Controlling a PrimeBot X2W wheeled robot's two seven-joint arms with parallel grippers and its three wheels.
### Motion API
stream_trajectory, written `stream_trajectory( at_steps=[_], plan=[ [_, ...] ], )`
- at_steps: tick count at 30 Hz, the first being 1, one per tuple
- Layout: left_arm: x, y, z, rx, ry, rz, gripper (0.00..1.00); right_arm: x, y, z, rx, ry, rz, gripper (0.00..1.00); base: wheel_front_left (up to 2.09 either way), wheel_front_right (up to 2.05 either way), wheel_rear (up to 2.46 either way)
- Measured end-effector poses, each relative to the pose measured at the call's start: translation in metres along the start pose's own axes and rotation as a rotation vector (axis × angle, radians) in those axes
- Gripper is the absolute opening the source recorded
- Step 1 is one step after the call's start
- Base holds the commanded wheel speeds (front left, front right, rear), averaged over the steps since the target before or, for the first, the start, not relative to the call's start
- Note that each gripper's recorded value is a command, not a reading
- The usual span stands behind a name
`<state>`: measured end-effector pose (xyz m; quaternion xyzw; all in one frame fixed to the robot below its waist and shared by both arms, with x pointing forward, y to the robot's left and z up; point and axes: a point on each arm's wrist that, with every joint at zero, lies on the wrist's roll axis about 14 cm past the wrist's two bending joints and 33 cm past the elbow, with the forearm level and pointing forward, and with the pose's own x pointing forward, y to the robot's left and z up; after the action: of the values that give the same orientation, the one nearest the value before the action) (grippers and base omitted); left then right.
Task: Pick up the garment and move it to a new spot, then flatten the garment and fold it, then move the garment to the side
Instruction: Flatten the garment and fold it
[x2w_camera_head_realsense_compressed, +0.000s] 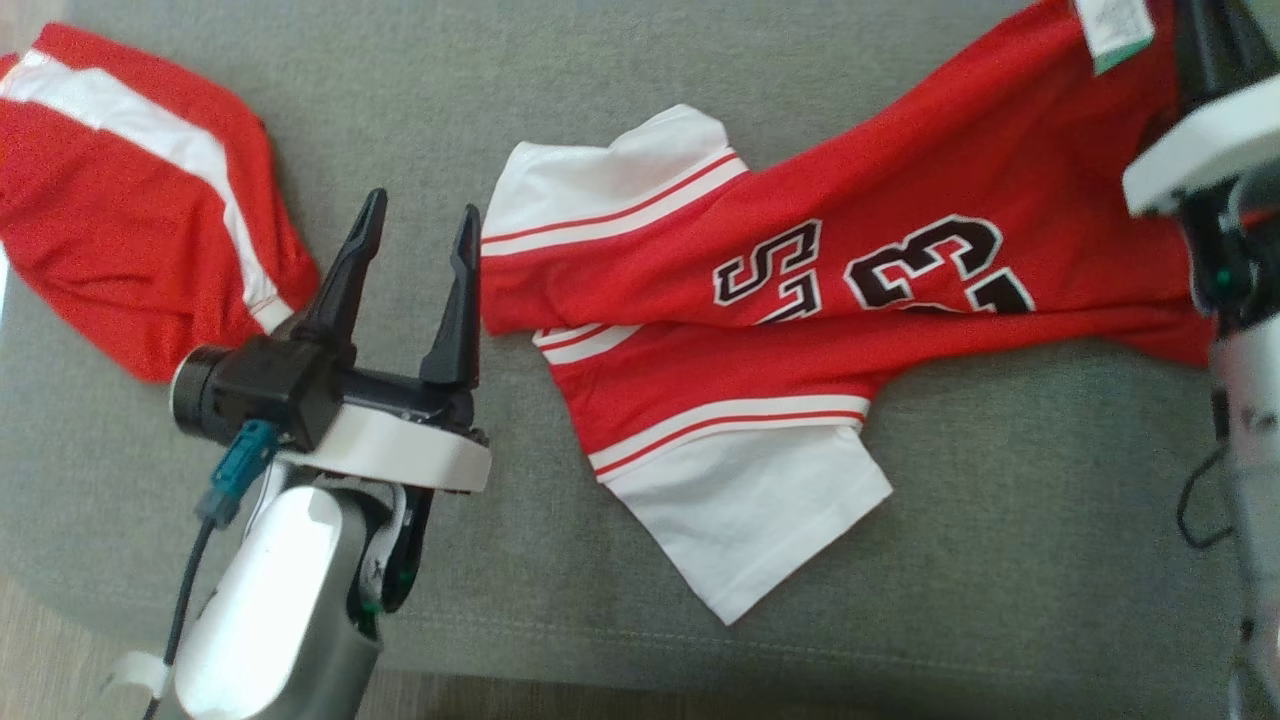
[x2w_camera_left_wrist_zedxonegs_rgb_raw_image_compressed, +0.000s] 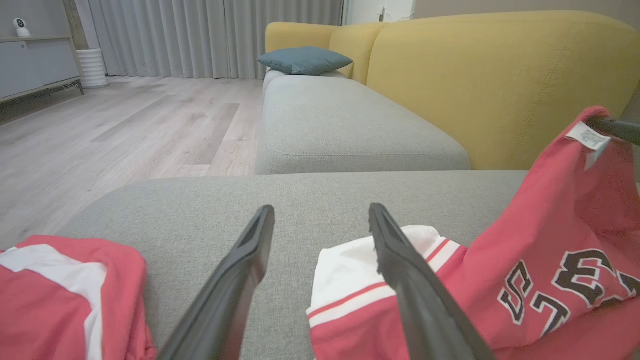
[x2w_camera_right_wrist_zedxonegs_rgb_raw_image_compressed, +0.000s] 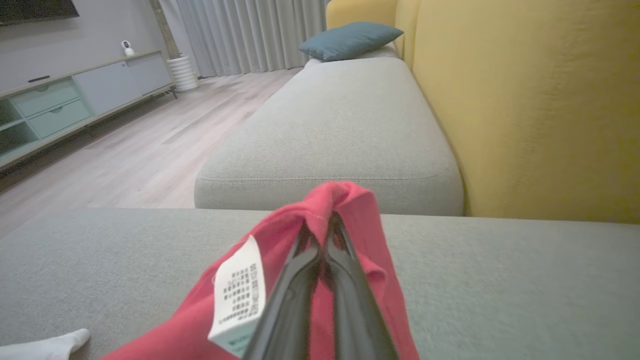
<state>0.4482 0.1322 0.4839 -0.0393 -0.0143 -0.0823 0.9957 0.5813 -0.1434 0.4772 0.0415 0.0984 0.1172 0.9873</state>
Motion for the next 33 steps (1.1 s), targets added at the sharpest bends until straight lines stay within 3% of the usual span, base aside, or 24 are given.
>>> stream_trajectory(
  at_steps=[2, 3, 4, 5, 15, 25, 33],
  plan=[
    [0.000, 0.002, -0.003, 0.004, 0.005, 0.005, 1.00, 0.014, 0.005, -0.001, 0.006, -0.004, 0.017, 0.00, 0.00, 0.00, 0.00],
    [0.000, 0.003, -0.005, 0.006, 0.009, 0.008, 1.00, 0.021, 0.008, -0.003, 0.009, -0.001, 0.025, 0.40, 0.00, 0.00, 0.00],
    [0.000, 0.003, -0.007, 0.007, 0.014, 0.007, 1.00, 0.026, 0.011, -0.005, 0.011, 0.000, 0.032, 0.91, 0.00, 0.00, 0.00],
    [0.000, 0.003, -0.008, 0.007, 0.018, 0.007, 1.00, 0.029, 0.012, -0.007, 0.009, 0.000, 0.035, 1.00, 0.00, 0.00, 0.00],
    [-0.002, 0.001, 0.006, 0.015, -0.018, 0.005, 1.00, 0.000, 0.009, 0.007, -0.048, -0.165, 0.026, 1.00, 0.00, 0.00, 0.00],
    [-0.029, -0.007, 0.010, 0.010, -0.010, -0.001, 1.00, -0.090, 0.001, -0.003, -0.046, -0.214, -0.029, 1.00, 0.00, 0.00, 0.00],
    [-0.043, -0.015, 0.021, 0.020, -0.031, -0.017, 1.00, -0.166, 0.018, -0.029, 0.019, -0.129, -0.081, 1.00, 0.00, 0.00, 0.00]
  ],
)
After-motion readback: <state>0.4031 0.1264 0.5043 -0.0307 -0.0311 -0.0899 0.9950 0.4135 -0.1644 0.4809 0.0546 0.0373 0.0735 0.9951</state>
